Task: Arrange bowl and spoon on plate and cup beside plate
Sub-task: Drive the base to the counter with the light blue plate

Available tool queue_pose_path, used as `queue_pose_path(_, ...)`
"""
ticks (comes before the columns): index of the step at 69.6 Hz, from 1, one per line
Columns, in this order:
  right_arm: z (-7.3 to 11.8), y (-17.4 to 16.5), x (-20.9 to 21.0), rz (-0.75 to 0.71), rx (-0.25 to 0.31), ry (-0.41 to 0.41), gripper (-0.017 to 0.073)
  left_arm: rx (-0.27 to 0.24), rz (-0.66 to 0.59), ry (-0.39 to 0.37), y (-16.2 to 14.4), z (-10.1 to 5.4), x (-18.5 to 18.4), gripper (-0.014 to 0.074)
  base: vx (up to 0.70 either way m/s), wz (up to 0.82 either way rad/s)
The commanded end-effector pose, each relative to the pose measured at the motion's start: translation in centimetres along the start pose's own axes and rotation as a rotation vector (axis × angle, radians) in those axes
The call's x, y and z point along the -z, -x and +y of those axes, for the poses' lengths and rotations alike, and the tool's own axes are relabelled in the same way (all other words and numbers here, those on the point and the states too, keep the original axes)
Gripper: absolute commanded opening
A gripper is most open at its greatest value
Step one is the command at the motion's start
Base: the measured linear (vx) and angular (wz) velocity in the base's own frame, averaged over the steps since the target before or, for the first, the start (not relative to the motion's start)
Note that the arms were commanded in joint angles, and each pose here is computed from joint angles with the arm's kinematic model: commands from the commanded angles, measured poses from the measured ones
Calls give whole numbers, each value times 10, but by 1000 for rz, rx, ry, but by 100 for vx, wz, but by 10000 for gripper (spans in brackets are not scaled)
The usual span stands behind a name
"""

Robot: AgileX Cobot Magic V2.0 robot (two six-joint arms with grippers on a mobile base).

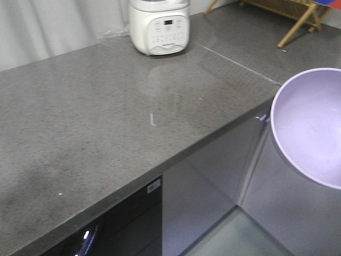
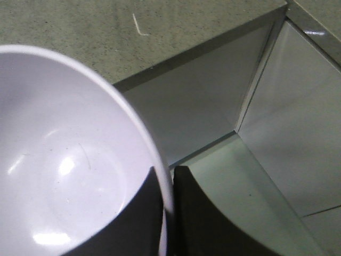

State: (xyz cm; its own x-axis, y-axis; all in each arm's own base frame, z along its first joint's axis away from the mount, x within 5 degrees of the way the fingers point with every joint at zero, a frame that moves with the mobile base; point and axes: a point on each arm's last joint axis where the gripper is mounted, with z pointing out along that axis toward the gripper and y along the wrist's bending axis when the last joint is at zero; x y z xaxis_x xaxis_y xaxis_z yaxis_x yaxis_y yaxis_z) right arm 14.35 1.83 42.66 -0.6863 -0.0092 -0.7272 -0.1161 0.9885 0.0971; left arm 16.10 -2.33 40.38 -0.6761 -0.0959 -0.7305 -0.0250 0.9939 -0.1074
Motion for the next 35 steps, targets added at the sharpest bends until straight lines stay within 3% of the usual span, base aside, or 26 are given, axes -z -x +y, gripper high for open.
queue_pose_path(1,0,9,8,-89,3,-1,-6,11,-85,-28,9,-2,9,-8,-4,-40)
queue_pose_path(35,0,9,8,-89,3,-1,-6,11,-85,-28,9,-2,9,-8,-3,-49)
